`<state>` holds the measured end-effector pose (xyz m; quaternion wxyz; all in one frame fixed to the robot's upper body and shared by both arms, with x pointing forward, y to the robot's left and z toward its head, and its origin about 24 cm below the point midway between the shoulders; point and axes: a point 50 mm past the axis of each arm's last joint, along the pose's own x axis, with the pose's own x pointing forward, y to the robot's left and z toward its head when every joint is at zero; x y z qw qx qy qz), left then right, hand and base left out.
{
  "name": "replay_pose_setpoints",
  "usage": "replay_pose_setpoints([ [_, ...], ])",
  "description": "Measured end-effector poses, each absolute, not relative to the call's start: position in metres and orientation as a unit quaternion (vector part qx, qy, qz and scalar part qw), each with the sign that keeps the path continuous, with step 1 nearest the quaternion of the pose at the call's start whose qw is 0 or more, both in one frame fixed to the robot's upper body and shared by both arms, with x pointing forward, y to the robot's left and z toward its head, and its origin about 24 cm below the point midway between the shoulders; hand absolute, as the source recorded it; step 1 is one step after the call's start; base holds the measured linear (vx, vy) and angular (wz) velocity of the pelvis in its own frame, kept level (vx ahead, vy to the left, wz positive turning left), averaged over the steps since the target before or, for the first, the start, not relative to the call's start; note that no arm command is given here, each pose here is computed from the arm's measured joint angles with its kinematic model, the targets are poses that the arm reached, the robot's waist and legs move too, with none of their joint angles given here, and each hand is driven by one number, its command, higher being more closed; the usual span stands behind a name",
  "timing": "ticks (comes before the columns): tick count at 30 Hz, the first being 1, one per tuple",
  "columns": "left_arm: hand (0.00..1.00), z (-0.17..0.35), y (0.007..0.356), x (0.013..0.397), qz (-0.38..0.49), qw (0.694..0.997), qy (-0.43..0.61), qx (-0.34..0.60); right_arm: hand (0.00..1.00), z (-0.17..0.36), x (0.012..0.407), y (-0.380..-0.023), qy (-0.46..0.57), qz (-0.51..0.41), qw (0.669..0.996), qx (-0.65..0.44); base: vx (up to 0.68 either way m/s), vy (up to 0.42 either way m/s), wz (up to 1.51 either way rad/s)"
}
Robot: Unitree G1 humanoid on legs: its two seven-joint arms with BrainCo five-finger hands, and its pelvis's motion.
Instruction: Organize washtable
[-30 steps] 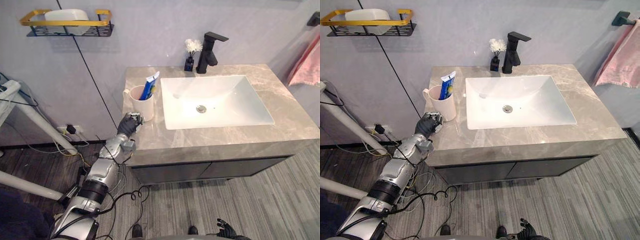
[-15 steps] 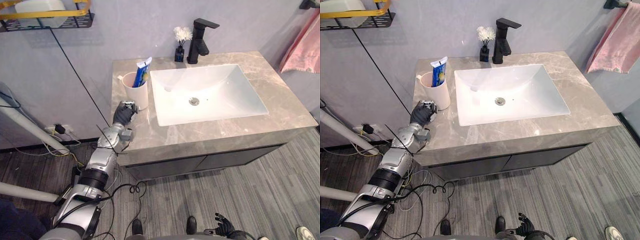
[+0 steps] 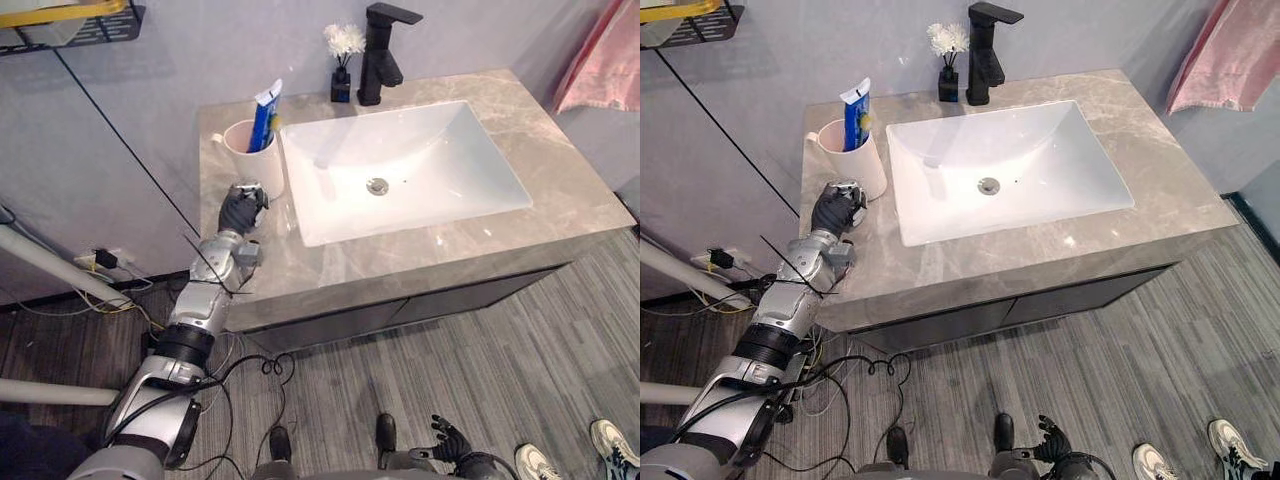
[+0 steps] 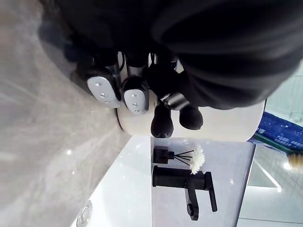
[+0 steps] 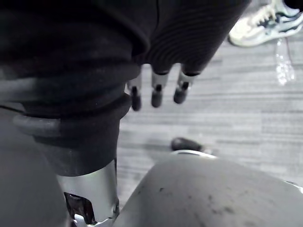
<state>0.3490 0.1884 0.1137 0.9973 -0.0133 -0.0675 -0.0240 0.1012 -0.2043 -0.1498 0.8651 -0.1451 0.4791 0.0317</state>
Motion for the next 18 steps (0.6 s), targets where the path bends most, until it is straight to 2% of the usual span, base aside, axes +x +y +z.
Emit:
replay_pose_setpoints([
  [9,1.0,0.1069,0.1919,0.3413,-0.017,0.998,-0.064,-0.015,0.0,-0.1498,0.101,-0.2047,0.48,0.031,0.865,-0.145,0.0,0.0,0.0],
  [18,1.0,0.1063,0.1889,0.3397,-0.01,0.993,-0.062,-0.099,0.0,-0.15,0.1005,-0.2048,0.481,0.03,0.864,-0.145,0.0,0.0,0.0],
])
